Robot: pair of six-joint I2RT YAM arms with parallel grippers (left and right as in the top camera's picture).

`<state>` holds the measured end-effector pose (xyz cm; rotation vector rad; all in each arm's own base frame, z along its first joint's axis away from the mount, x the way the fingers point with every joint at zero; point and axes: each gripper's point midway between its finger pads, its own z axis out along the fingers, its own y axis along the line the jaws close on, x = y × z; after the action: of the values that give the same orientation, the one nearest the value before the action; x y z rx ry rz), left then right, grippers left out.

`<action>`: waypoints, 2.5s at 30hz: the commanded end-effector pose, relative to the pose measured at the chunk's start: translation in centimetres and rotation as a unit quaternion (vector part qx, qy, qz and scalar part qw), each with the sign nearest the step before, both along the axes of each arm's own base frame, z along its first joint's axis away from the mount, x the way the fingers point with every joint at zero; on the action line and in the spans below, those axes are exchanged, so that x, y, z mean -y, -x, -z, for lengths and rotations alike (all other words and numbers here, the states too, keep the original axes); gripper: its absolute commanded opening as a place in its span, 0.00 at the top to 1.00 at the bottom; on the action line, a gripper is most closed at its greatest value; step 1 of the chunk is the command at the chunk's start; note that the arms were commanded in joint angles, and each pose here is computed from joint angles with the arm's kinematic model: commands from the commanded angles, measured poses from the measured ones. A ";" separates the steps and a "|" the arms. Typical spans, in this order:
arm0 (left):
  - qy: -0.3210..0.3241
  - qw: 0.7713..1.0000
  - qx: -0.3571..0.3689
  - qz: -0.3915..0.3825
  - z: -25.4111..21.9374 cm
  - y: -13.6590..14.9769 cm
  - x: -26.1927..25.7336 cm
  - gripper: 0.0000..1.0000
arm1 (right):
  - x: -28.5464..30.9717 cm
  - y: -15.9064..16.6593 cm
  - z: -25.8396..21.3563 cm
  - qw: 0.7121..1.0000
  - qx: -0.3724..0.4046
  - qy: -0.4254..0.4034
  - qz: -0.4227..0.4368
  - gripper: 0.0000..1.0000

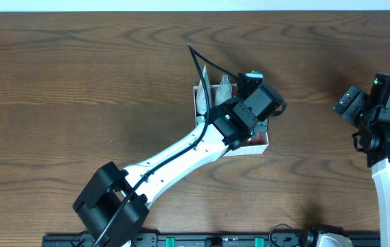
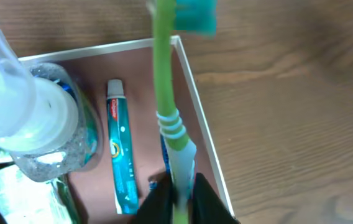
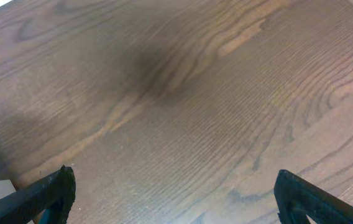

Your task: Pack container

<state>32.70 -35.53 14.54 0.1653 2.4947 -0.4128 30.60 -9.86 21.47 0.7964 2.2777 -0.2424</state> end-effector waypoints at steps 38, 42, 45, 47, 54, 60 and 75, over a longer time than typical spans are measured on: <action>-0.126 0.975 0.014 0.183 -13.1 15.1 -17.6 0.02 | 0.5 0.2 -0.2 1.000 0.000 0.005 0.009 0.01; -0.127 0.977 -0.054 0.165 -12.0 18.1 -20.1 0.02 | 0.5 0.2 -0.2 1.000 0.000 0.005 0.009 0.01; -0.131 0.979 -0.097 0.126 -10.9 19.3 -21.5 0.02 | 0.5 0.2 -0.2 1.000 0.000 0.005 0.009 0.01; -0.131 0.978 -0.126 0.105 -10.0 19.9 -21.9 0.02 | 0.5 0.2 -0.2 1.000 0.000 0.005 0.009 0.01; -0.122 0.983 -0.102 0.092 -6.4 18.5 -21.0 0.02 | 0.5 0.2 -0.2 1.000 0.000 0.005 0.009 0.01; -0.072 0.993 0.011 0.092 -3.2 15.4 -21.2 0.02 | 0.5 0.2 -0.2 1.000 0.000 0.005 0.009 0.01; 0.056 0.958 0.251 -0.128 -1.4 10.3 -29.8 0.02 | 0.5 0.2 -0.2 1.000 0.000 0.005 0.009 0.01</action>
<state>22.10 -6.82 15.24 -0.0605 2.0229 -0.3620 30.59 -9.86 21.41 0.7966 2.2788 -0.2427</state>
